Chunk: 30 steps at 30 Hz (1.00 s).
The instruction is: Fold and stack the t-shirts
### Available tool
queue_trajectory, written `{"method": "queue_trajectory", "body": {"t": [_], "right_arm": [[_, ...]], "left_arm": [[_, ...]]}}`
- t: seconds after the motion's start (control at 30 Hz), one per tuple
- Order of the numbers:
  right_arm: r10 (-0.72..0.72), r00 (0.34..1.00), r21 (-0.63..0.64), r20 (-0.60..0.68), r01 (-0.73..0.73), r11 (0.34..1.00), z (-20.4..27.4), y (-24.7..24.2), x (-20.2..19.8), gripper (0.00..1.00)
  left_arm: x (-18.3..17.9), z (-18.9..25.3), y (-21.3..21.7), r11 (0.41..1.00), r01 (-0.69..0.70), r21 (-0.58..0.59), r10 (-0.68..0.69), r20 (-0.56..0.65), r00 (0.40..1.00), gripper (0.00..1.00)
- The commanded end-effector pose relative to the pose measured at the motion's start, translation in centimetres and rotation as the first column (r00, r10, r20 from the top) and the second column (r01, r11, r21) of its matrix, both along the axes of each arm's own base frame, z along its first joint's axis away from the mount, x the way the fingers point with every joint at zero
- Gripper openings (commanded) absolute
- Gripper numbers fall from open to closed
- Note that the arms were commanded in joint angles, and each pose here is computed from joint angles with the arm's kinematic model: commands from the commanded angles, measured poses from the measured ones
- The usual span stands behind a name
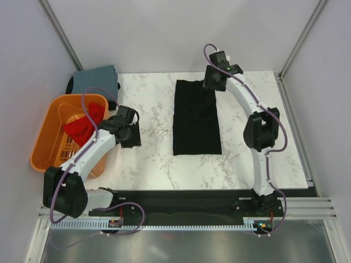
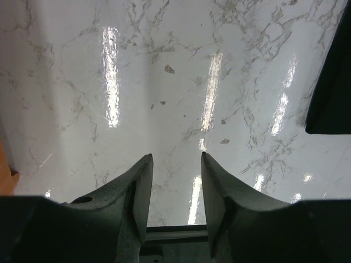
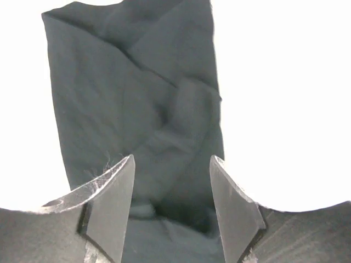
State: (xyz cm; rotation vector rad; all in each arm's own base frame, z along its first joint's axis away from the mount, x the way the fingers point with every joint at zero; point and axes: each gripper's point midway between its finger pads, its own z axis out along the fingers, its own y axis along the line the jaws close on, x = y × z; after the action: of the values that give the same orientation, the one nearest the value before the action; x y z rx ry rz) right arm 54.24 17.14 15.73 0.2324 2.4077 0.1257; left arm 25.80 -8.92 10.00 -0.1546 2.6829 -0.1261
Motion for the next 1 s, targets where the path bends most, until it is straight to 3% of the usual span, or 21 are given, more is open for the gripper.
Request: {"method": "queue_trajectory", "body": {"t": [0.0,0.03,0.07,0.1,0.13,0.2,0.23,0.33,0.37,0.5,0.57,0.77,0.97], "right_arm": [[0.041,0.997,-0.029,-0.061,-0.042,0.999,0.5,-1.2,-6.3,0.66],[0.045,0.999,0.016,0.02,-0.045,0.999,3.3,-1.5,-7.2,0.66],[0.033,0.997,0.006,-0.072,-0.032,0.999,-0.5,-2.5,-10.1,0.66],[0.034,0.999,0.044,-0.029,-0.033,0.999,1.2,-2.9,-11.6,0.66],[0.043,0.995,0.07,-0.091,-0.037,0.997,-2.1,-3.4,-14.1,0.66],[0.041,0.998,0.151,-0.055,-0.032,0.988,-1.4,-3.4,-16.7,0.66],[0.036,0.994,0.16,-0.101,-0.019,0.987,-4.1,-3.9,-18.8,0.65],[0.069,0.994,0.278,-0.084,-0.043,0.96,-4.8,-2.7,-21.5,0.65],[0.093,0.986,0.309,-0.135,-0.047,0.95,-7.0,-2.4,-23.5,0.65],[0.13,0.979,0.366,-0.16,-0.064,0.929,-9.6,-1.6,-25.0,0.62],[0.132,0.975,0.355,-0.177,-0.062,0.933,-10.5,-1.8,-25.5,0.62],[0.137,0.968,0.341,-0.209,-0.059,0.938,-12.8,-2.0,-25.9,0.59],[0.135,0.963,0.341,-0.231,-0.05,0.939,-14.6,-2.2,-26.8,0.45]], "left_arm": [[0.9,1.1,-1.1,0.998,0.039,-0.058,-0.035,0.067,0.997,0.47],[0.7,1.5,-2.5,0.989,0.071,-0.132,-0.061,0.075,0.995,0.47],[0.3,1.1,-3.3,0.981,0.073,-0.181,-0.061,0.073,0.995,0.47],[0.7,1.6,-4.4,0.969,0.097,-0.229,-0.074,0.108,0.991,0.47],[0.4,2.1,-5.5,0.953,0.118,-0.279,-0.088,0.117,0.989,0.47],[0.0,2.1,-7.3,0.936,0.147,-0.319,-0.114,0.12,0.986,0.49],[0.2,1.9,-8.2,0.93,0.159,-0.331,-0.123,0.129,0.984,0.5],[-0.1,1.4,-11.0,0.909,0.193,-0.37,-0.16,0.12,0.98,0.57],[0.3,0.7,-11.8,0.903,0.182,-0.39,-0.151,0.11,0.982,0.59],[0.5,-1.2,-13.7,0.87,0.14,-0.473,-0.117,0.078,0.99,0.73],[0.6,-1.9,-14.6,0.842,0.133,-0.523,-0.109,0.076,0.991,0.74],[0.1,-5.2,-15.7,0.841,0.089,-0.534,-0.109,-0.006,0.994,0.73],[-0.4,-7.2,-16.6,0.856,0.084,-0.51,-0.114,-0.027,0.993,0.67]]}}
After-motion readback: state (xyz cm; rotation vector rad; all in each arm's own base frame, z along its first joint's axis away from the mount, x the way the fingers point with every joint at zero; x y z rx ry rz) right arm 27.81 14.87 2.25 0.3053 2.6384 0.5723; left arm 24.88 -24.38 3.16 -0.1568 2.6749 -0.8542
